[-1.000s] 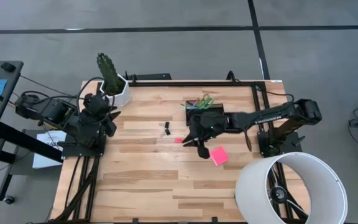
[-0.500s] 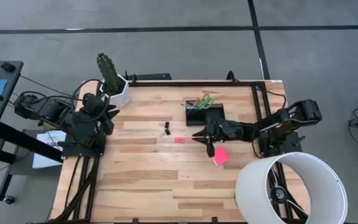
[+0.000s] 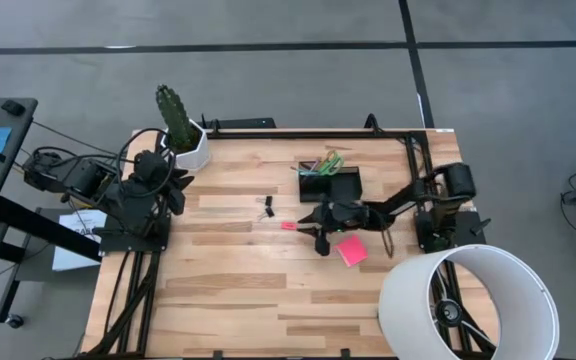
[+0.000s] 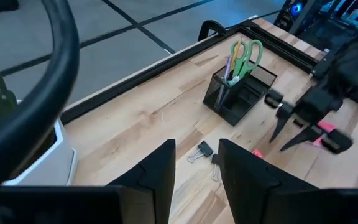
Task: Pick and place office supplies into organizer
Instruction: Put the pink eraser into the black desk organizer
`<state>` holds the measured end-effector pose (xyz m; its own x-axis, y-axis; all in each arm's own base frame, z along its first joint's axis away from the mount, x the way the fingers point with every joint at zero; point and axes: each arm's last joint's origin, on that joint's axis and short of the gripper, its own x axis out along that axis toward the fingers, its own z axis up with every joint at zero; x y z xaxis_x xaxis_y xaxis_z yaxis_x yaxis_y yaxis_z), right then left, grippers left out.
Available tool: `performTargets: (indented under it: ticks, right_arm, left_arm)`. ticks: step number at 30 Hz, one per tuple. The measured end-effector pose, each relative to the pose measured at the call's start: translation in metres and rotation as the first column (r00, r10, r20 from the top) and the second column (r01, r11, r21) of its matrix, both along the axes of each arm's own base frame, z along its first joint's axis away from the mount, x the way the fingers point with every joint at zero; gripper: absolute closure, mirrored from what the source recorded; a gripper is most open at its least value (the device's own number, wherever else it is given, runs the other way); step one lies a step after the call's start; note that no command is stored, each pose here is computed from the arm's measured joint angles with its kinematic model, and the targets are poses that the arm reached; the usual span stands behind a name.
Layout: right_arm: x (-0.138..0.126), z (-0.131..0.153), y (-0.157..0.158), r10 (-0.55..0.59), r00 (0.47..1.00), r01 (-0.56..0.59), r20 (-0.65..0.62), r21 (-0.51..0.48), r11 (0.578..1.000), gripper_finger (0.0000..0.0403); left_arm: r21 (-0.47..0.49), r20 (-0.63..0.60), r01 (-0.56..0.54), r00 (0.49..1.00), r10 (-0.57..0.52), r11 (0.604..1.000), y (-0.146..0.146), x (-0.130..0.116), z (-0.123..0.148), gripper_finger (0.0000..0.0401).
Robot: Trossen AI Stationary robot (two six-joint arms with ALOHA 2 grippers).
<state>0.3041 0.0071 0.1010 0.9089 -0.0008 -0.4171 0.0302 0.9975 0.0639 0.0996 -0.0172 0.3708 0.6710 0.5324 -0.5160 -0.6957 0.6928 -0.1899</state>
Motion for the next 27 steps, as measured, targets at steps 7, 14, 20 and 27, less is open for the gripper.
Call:
performTargets:
  ticks: [7,14,20,27]
  right_arm:
    - [0.028,-0.032,0.001,0.032,0.998,-0.037,-0.061,-0.081,0.996,0.0224]
    - [0.041,-0.041,0.000,0.036,0.998,-0.041,-0.049,-0.105,0.994,0.0195]
    - [0.040,-0.045,-0.008,0.011,0.999,-0.016,-0.039,-0.120,0.993,0.0199]
    - [0.041,-0.043,-0.032,-0.092,0.996,0.092,0.007,-0.168,0.981,0.0211]
  left_arm:
    - [-0.011,0.003,0.000,1.000,0.000,1.000,0.000,0.000,0.000,0.0287]
    - [-0.040,-0.015,0.035,0.999,-0.036,0.999,-0.001,0.000,-0.001,0.0287]
    - [-0.044,-0.030,0.056,0.998,-0.057,0.997,-0.002,0.000,-0.001,0.0287]
    - [-0.029,-0.042,0.069,0.997,-0.070,0.997,-0.002,0.000,-0.001,0.0287]
